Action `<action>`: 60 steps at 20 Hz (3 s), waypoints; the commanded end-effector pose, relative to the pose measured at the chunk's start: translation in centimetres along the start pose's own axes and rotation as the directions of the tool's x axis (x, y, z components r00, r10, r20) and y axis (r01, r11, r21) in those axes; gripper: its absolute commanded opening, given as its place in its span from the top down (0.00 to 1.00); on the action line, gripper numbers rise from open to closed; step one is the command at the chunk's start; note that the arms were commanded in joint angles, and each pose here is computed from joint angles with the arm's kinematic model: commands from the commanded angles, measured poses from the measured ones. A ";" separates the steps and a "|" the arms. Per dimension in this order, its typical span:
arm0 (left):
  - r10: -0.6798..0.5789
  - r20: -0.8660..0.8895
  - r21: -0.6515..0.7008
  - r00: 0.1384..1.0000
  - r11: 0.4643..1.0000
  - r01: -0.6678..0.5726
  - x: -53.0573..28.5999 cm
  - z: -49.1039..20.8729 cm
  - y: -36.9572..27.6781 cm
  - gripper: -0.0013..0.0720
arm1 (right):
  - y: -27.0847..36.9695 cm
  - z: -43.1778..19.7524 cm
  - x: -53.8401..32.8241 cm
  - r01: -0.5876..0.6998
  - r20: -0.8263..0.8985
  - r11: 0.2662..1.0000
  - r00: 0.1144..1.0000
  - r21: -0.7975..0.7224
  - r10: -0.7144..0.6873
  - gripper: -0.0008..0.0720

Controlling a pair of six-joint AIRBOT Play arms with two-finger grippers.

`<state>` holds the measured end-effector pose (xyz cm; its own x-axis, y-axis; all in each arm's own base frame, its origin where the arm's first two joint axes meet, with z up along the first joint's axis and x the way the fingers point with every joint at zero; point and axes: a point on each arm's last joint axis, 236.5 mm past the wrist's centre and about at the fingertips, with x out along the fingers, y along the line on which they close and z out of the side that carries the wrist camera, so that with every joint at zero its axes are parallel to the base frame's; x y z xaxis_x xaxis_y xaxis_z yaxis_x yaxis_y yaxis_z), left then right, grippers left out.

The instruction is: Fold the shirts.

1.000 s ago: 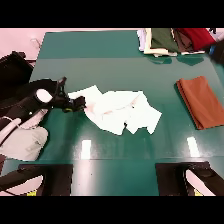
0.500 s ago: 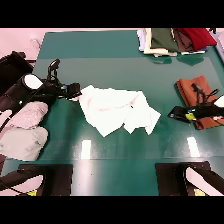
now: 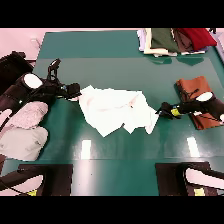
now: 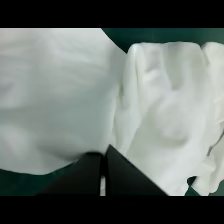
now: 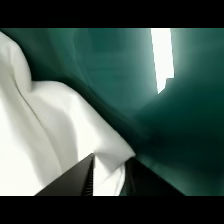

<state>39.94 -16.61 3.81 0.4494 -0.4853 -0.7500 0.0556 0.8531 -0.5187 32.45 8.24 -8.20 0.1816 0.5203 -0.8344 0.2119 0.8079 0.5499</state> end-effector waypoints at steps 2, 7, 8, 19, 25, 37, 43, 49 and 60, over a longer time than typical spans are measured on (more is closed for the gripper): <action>0.004 0.002 0.007 1.000 1.000 -0.004 -0.1 0.2 0.0 0.96 | 1.8 1.6 0.7 0.041 0.022 0.991 0.999 -0.129 -0.039 0.96; 0.007 0.276 0.179 0.961 0.982 -0.058 -11.2 8.5 -3.8 0.96 | 7.0 8.3 -13.9 0.237 0.393 0.901 0.916 -0.363 -0.083 0.96; -0.007 0.370 0.227 0.929 0.970 -0.083 -15.4 10.4 -5.6 0.96 | 9.1 9.2 -18.9 0.271 0.503 0.884 0.863 -0.380 -0.048 0.96; -0.371 0.839 0.473 0.398 0.859 -0.196 -52.4 7.0 -21.6 0.96 | 21.4 0.6 -48.8 0.516 0.919 0.782 0.353 -0.350 0.178 0.96; -0.354 0.846 0.468 0.400 0.852 -0.236 -51.4 9.3 -21.4 0.96 | 21.5 2.2 -46.0 0.463 0.847 0.786 0.512 -0.410 0.140 0.97; 0.141 0.160 0.269 0.977 0.946 -0.180 -3.4 18.2 -0.9 0.96 | 5.4 10.5 -16.6 0.372 0.220 0.887 0.922 -0.272 -0.319 0.96; 0.204 0.088 0.211 0.975 0.953 -0.219 -3.9 17.5 2.1 0.21 | 5.1 15.4 -13.9 0.327 0.211 0.911 0.937 -0.251 -0.279 0.38; 0.343 -0.112 0.150 0.933 0.934 -0.325 -8.5 9.8 7.8 0.21 | 7.2 10.7 -14.8 0.188 0.156 0.934 0.977 -0.304 -0.146 0.40; 0.331 -0.390 -0.020 0.860 0.930 -0.367 -5.5 -14.5 14.0 0.21 | 6.6 5.4 -15.3 0.192 0.190 0.935 0.972 -0.298 -0.139 0.40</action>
<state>29.10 -4.12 -1.99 0.1090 -0.1828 -0.9771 -0.0856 0.9776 -0.1925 36.91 3.94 8.34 0.3234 0.3384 -0.8837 -0.0522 0.9388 0.3404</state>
